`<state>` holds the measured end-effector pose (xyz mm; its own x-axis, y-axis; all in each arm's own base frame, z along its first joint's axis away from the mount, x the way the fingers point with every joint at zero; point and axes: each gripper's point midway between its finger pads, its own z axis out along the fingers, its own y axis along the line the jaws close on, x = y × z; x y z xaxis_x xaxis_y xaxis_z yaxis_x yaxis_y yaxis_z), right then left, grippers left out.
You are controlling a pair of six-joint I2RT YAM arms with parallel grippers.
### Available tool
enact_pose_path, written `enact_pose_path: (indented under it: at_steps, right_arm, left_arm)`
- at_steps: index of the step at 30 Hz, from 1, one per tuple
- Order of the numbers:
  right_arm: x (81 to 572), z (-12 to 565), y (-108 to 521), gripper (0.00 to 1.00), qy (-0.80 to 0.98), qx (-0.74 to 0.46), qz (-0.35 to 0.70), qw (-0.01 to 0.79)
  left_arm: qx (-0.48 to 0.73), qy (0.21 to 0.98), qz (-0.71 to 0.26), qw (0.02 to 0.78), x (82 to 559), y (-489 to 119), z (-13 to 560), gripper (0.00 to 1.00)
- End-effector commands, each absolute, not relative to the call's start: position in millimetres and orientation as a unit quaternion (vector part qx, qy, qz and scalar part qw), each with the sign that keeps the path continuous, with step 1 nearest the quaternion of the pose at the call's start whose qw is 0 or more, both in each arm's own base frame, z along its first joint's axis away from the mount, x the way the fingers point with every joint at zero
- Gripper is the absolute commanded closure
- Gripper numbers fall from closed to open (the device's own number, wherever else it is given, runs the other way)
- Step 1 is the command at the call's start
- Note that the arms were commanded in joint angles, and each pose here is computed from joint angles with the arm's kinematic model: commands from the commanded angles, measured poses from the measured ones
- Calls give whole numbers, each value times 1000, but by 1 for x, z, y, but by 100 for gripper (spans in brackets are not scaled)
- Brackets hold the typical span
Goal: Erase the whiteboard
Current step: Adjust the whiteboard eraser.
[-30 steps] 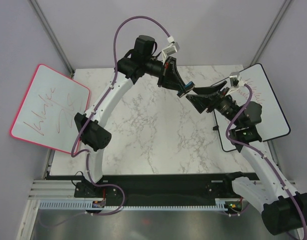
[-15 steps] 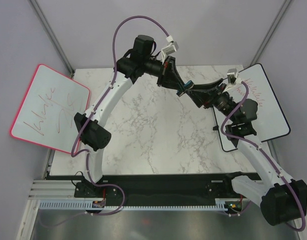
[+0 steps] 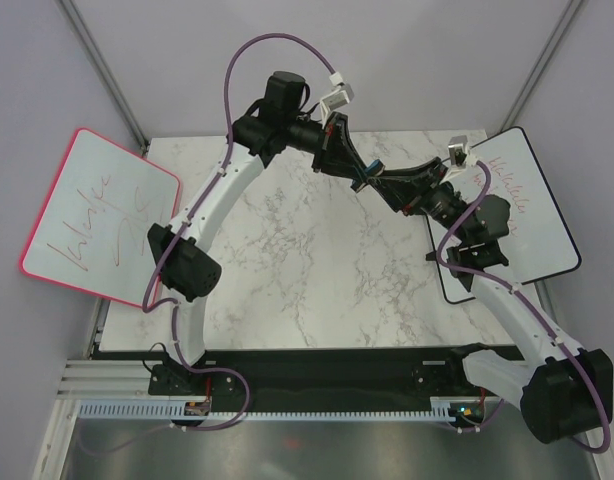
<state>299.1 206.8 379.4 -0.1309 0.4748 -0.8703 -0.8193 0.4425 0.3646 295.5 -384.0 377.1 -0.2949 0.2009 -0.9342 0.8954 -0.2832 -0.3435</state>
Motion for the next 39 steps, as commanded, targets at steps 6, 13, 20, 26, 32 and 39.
enact_pose_path:
  at_steps: [6, 13, 20, 26, 32, 39]
  right_arm:
    - [308, 392, 202, 100, 557, -151, 463, 672]
    - [334, 347, 186, 100, 639, -110, 390, 654]
    - [351, 321, 169, 100, 687, -72, 334, 641]
    - [358, 308, 153, 100, 718, -52, 281, 635]
    - [359, 301, 148, 100, 729, -51, 264, 629]
    - [363, 312, 82, 100, 780, 37, 96, 617]
  left_arm:
    - [520, 538, -602, 278, 296, -395, 358, 63]
    - [516, 577, -556, 304, 325, -403, 321, 33]
    - [520, 590, -533, 312, 337, -410, 300, 16]
    - [522, 598, -519, 318, 348, -414, 287, 7]
    - [520, 608, -510, 315, 356, -417, 273, 3]
    - [522, 673, -361, 378, 409, -426, 220, 14]
